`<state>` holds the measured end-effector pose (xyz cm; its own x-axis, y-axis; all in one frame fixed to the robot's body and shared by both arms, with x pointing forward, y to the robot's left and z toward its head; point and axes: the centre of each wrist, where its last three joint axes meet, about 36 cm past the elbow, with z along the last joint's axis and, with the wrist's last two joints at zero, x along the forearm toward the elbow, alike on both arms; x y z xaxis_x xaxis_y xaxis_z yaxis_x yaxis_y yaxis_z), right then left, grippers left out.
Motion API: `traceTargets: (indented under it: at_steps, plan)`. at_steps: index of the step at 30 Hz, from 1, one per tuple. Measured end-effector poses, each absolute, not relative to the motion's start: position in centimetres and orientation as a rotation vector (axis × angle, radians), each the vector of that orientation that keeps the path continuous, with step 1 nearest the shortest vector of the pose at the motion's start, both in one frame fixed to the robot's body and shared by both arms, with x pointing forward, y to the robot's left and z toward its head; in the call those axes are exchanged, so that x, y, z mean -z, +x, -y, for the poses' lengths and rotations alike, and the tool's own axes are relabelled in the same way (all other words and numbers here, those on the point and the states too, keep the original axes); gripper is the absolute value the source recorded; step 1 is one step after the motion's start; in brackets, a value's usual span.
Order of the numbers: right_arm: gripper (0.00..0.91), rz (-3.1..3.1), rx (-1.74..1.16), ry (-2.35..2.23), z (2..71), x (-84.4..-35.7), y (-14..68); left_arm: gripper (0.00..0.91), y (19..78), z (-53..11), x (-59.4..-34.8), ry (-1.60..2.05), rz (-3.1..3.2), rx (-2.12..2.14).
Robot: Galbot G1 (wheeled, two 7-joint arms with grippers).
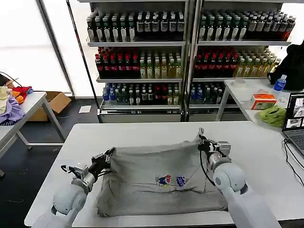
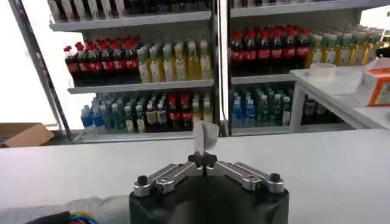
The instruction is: Fold and organize the clothes.
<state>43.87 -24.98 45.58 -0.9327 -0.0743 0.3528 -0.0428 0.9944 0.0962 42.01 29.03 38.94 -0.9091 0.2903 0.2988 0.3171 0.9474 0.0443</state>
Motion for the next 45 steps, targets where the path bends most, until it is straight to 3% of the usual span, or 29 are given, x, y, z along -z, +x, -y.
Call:
traceTargets:
  at_steps: [17,45]
  plan:
    - [0.0,2.695,0.137,-0.022,26.2,-43.1,35.8,0.01,36.3,-28.4,-37.9,-0.474,2.773,0.153]
    - [0.0,2.639,0.054,-0.088,26.3,-41.7,31.5,0.01,32.6,-27.7,-36.3,-0.481,2.712,0.164]
